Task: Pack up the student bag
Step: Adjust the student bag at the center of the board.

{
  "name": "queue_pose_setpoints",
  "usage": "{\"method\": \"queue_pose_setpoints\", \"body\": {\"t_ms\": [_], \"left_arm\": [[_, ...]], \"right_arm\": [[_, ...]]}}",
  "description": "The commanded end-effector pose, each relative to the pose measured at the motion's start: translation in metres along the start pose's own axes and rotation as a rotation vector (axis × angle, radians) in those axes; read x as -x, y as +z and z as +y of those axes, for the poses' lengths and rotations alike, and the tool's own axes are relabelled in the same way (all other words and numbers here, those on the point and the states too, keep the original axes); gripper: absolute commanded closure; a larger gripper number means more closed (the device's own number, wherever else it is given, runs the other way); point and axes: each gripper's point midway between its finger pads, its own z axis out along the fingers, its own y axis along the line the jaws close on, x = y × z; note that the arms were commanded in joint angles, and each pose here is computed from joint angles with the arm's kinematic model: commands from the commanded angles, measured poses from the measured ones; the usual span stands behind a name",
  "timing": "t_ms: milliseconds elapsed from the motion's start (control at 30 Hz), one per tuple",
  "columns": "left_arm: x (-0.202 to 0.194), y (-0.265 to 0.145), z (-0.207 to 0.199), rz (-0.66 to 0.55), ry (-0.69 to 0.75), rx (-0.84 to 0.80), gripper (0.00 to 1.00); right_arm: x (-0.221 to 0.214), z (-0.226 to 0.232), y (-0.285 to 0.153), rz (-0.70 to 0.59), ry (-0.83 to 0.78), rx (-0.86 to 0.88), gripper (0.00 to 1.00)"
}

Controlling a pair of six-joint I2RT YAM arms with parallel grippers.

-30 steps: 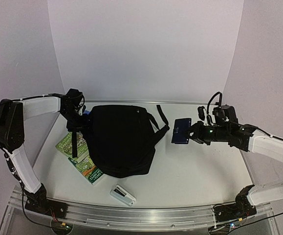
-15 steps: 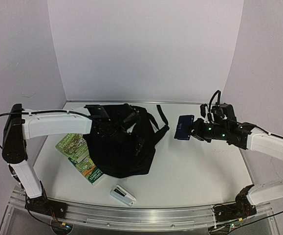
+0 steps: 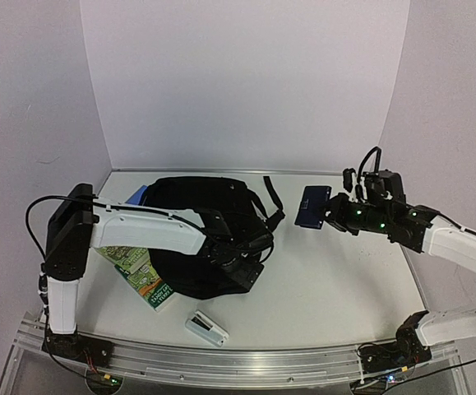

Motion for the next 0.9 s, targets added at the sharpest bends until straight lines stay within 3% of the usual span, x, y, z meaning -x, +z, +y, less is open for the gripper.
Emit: {"method": "queue_pose_setpoints", "body": {"t_ms": [0, 67, 133, 167, 200, 267, 300, 367, 567, 667, 800, 867], "left_arm": [[0.014, 0.001, 0.004, -0.056, 0.012, 0.093, 0.00], [0.010, 0.003, 0.002, -0.058, 0.040, 0.112, 0.02], [0.005, 0.006, 0.003, -0.049, 0.057, 0.132, 0.20], [0.003, 0.004, 0.005, -0.049, 0.058, 0.146, 0.39], [0.002, 0.002, 0.007, -0.050, 0.052, 0.151, 0.51], [0.002, -0.002, 0.008, -0.055, 0.045, 0.147, 0.65], [0.002, -0.007, 0.007, -0.062, 0.045, 0.116, 0.83], [0.005, -0.019, 0.003, -0.072, 0.056, 0.068, 0.98], [0.017, -0.080, -0.008, -0.112, 0.124, -0.128, 1.00], [0.018, -0.133, -0.005, -0.130, 0.145, -0.238, 1.00], [0.002, -0.164, -0.013, -0.104, 0.163, -0.394, 1.00], [-0.024, -0.169, -0.021, -0.026, 0.169, -0.498, 1.00]], "right_arm": [[0.018, 0.015, -0.014, -0.081, 0.003, 0.052, 1.00], [0.019, 0.014, -0.013, -0.085, 0.002, 0.046, 1.00], [0.021, 0.012, -0.011, -0.085, 0.003, 0.037, 1.00], [0.021, 0.013, -0.009, -0.082, 0.003, 0.037, 1.00], [0.022, 0.015, -0.008, -0.079, 0.003, 0.039, 1.00], [0.025, 0.017, -0.007, -0.081, 0.003, 0.043, 1.00], [0.029, 0.020, -0.008, -0.090, 0.004, 0.046, 1.00], [0.033, 0.023, -0.010, -0.102, 0.003, 0.049, 1.00], [0.038, 0.027, -0.017, -0.126, 0.000, 0.056, 1.00], [0.040, 0.028, -0.021, -0.133, -0.017, 0.055, 1.00], [0.039, 0.028, -0.020, -0.125, -0.030, 0.053, 1.00], [0.039, 0.028, -0.020, -0.124, -0.038, 0.051, 1.00]]}}
